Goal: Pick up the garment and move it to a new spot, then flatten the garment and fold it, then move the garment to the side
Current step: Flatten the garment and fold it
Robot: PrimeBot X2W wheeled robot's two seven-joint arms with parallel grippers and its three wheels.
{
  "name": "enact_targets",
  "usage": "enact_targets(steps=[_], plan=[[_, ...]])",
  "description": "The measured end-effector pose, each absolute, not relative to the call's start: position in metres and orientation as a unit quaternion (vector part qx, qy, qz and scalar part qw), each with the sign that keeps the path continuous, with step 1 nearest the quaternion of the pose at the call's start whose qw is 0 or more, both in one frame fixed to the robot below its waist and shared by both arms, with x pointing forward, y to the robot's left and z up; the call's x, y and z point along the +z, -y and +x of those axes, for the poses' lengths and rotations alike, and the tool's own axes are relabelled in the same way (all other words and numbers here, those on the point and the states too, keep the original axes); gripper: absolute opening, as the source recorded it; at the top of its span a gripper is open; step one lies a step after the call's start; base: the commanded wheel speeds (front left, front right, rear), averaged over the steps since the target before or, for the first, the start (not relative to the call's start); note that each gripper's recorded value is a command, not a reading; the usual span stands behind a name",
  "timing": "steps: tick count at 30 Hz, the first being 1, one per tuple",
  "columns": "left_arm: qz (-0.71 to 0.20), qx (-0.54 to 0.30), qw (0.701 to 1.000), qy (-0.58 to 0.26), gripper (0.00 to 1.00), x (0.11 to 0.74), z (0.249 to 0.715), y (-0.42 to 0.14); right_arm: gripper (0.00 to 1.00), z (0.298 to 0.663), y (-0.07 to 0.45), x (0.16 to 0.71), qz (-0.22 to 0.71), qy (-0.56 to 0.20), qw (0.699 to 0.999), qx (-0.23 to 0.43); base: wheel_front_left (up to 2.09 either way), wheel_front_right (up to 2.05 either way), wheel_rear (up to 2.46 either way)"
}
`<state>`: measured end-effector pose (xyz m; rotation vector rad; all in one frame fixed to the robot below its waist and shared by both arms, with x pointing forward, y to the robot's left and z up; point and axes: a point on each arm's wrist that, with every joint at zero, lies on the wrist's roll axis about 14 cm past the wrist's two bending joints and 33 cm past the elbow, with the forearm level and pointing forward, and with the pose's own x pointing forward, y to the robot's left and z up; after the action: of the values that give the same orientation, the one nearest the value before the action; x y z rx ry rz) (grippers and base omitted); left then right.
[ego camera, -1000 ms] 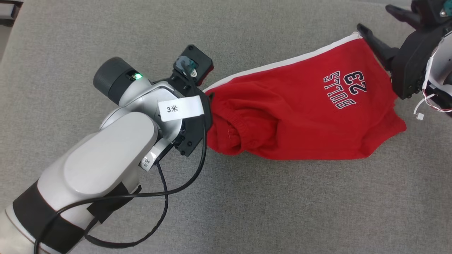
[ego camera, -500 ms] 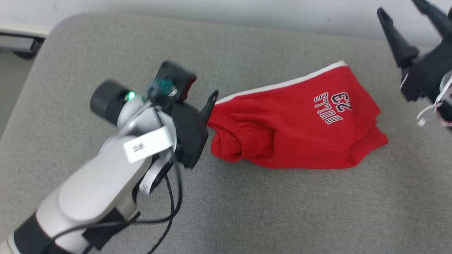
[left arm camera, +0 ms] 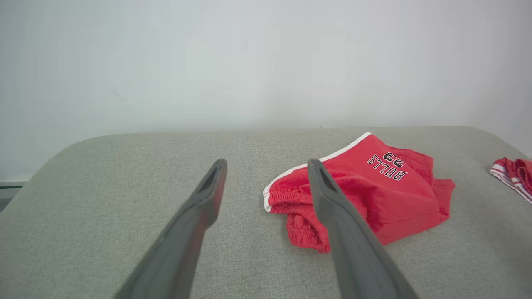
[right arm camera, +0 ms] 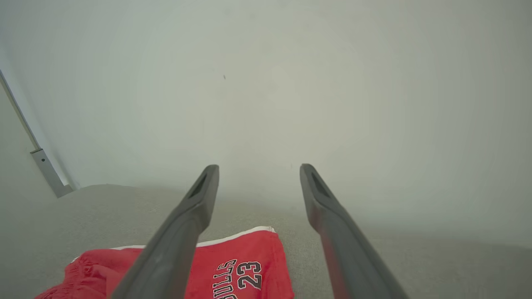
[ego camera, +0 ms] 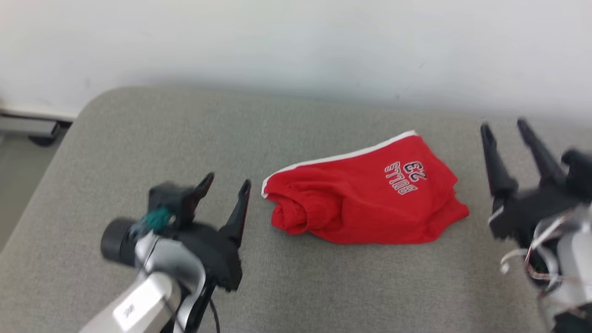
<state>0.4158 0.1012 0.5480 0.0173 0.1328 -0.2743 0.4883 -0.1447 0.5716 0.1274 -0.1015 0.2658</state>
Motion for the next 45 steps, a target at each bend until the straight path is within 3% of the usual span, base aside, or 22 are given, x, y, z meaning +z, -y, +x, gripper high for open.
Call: enact_targets(steps=[10, 21, 33, 45], plan=[[-0.057, -0.071, 0.995, 0.049, 1.00, 0.567, 0.375, -0.139, 1.00, 0.423, 0.166, 0.572, 0.133, 0.086, 0.986, 0.061, 0.00, 0.00, 0.00], [-0.094, -0.051, 0.994, 0.034, 1.00, 0.538, 0.352, -0.151, 1.00, 0.397, 0.189, 0.528, 0.182, 0.041, 0.982, 0.011, 0.00, 0.00, 0.00], [-0.103, -0.085, 0.990, 0.036, 1.00, 0.526, 0.328, -0.133, 1.00, 0.411, 0.190, 0.457, 0.219, -0.107, 0.970, -0.016, 0.00, 0.00, 0.00], [-0.084, -0.100, 0.991, 0.015, 1.00, 0.506, 0.327, -0.133, 1.00, 0.461, 0.168, 0.427, 0.190, -0.233, 0.954, -0.007, 0.00, 0.00, 0.00]])
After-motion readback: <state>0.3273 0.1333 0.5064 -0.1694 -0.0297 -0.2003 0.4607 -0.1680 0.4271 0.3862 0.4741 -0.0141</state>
